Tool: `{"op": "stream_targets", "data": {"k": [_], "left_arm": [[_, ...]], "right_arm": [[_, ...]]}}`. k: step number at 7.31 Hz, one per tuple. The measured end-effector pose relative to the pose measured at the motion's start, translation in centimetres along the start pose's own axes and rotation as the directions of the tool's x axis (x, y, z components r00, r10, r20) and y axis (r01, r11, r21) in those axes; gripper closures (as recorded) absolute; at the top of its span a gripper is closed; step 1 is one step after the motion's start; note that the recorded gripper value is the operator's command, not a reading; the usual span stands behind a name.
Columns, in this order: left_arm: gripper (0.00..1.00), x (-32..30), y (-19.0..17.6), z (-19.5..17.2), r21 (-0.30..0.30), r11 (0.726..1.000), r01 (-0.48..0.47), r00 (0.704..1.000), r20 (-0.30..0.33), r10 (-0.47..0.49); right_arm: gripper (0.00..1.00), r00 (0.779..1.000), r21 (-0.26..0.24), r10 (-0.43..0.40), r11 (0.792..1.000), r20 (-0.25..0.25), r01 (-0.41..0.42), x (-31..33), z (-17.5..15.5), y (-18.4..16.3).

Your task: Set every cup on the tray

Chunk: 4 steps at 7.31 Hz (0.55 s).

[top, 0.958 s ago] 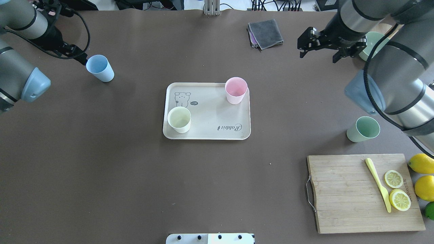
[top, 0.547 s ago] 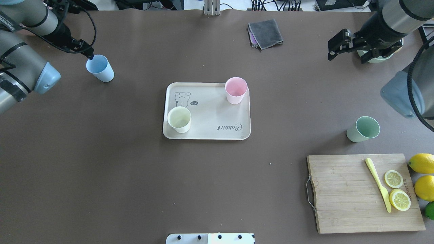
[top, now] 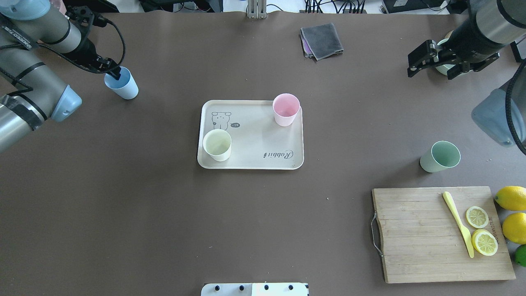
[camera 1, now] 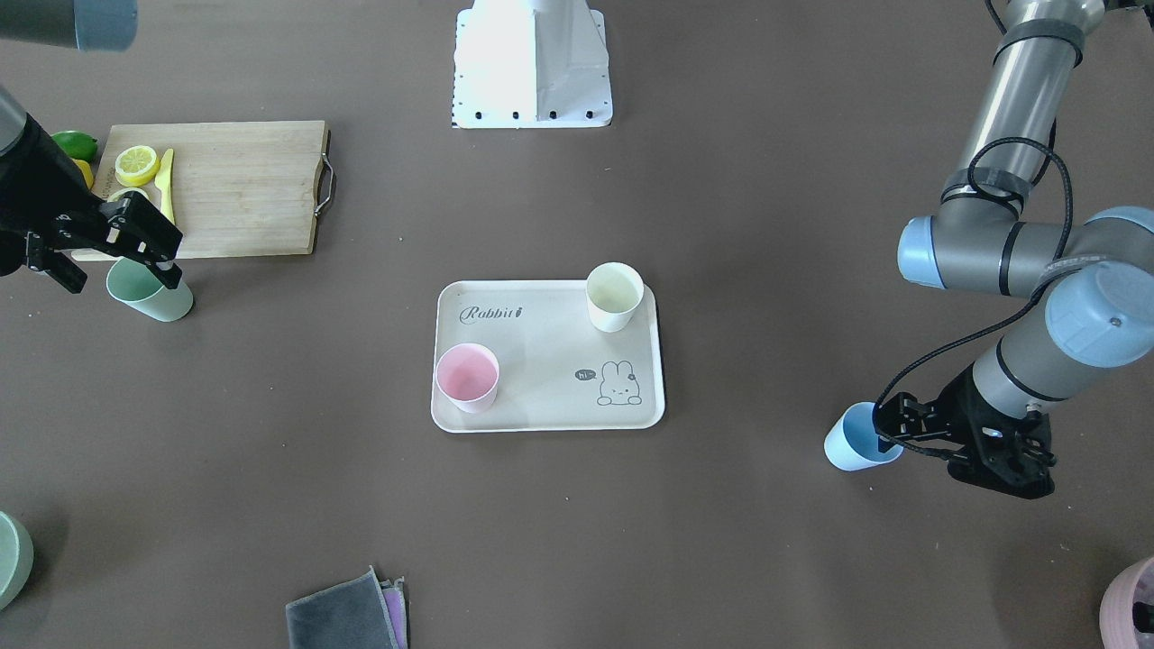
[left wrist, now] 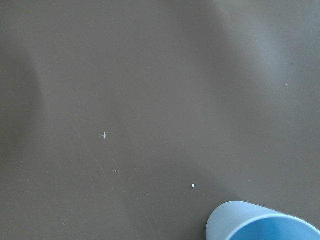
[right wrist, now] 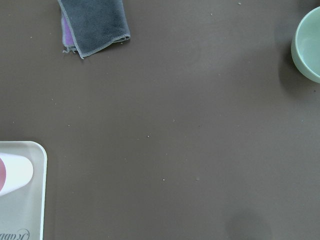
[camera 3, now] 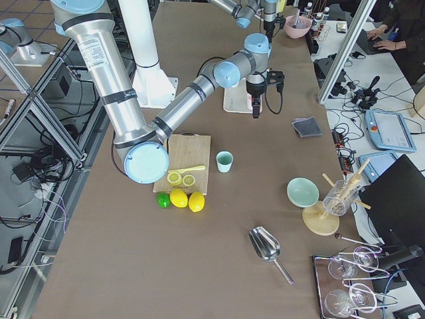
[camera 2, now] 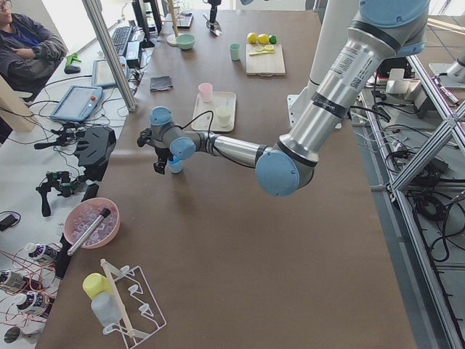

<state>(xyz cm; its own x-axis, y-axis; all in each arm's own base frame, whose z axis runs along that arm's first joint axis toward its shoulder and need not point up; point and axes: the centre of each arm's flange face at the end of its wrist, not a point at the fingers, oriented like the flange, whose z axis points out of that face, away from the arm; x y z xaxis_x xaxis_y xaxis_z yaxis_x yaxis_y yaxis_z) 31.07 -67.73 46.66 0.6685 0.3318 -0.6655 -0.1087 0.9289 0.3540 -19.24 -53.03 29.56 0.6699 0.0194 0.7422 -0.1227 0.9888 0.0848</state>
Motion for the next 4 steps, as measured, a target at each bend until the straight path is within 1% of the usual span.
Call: {"op": "stream_targets", "data": {"k": [2,4], "left_arm": [[1.0,1.2,0.5,0.8,-0.001,1.0,-0.021,1.0,-0.012,0.021],[1.0,2.5,-0.4,0.1,0.013,1.0,-0.026,0.999,-0.023,0.026]], "right_arm": [[0.0,1.0,-0.002,-0.003,1.0,-0.005,0.003,0.5,0.2,0.1],[0.0,1.0,-0.001,-0.003,1.0,-0.006,0.003,0.8,0.2,0.1]]}}
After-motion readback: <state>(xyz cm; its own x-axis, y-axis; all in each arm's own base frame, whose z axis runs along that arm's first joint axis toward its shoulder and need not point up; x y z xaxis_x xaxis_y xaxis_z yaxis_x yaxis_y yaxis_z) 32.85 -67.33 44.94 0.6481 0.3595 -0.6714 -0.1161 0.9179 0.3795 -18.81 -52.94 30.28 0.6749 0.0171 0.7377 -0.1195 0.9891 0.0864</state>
